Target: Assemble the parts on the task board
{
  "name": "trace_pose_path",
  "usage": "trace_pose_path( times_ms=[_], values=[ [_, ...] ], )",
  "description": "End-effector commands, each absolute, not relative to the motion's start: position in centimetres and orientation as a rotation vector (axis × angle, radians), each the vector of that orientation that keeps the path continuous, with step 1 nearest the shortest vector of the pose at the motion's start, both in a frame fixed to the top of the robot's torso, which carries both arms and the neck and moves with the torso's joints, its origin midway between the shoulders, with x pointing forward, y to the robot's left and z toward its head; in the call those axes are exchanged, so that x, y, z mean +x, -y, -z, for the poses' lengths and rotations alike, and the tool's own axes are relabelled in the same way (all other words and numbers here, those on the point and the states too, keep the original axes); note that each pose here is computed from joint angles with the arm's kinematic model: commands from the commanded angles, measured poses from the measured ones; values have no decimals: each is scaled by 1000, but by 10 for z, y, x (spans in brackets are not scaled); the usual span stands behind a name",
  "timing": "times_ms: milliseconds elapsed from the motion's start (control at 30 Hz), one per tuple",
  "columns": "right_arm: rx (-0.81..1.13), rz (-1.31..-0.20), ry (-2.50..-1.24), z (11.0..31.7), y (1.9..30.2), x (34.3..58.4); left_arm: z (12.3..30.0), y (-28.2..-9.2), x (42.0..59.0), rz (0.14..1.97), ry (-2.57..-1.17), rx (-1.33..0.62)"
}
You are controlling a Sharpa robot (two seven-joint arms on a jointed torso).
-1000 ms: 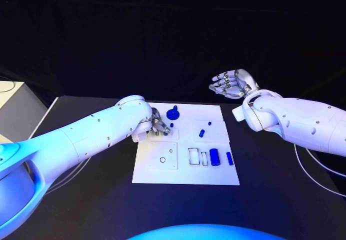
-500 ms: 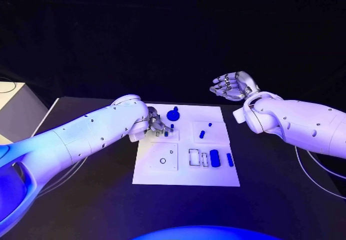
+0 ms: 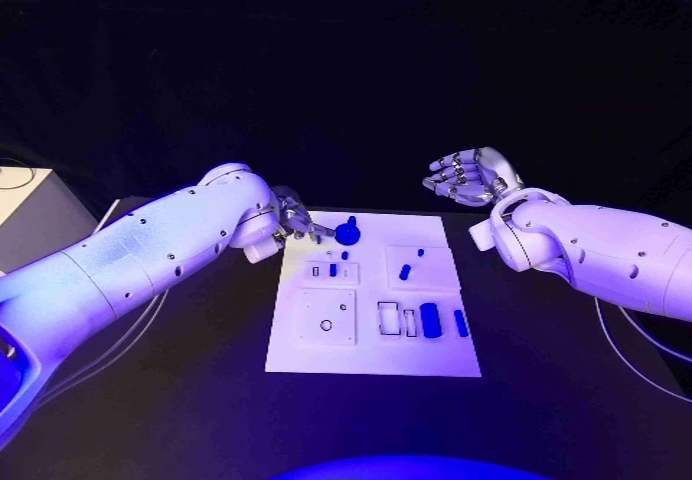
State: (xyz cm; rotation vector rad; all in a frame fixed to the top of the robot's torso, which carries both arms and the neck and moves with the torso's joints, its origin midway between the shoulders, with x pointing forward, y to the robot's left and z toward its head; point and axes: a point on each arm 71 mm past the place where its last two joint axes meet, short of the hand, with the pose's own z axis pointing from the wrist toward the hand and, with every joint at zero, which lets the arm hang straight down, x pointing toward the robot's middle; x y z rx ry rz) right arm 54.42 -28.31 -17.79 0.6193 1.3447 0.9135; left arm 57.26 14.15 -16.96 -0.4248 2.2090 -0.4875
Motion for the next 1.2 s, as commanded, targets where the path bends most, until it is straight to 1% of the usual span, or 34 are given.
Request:
trace_pose_path(
  times_ms=[33, 200, 367, 633, 967, 1200],
  values=[
    [608, -926, -1345, 177, 282, 543, 159, -146, 580, 575, -2137, -497],
    [605, -929, -1342, 175, 281, 543, 150, -156, 592, 615, -2050, -568],
    [600, -933, -1339, 173, 280, 543, 147, -162, 602, 601, -2024, -595],
    [592, -942, -1334, 169, 277, 543, 147, -163, 610, 541, -2067, -577],
    [585, -946, -1321, 165, 274, 544, 155, -155, 612, 467, -2127, -520],
    [579, -953, -1313, 162, 272, 544, 161, -152, 613, 407, -2150, -493]
  ],
)
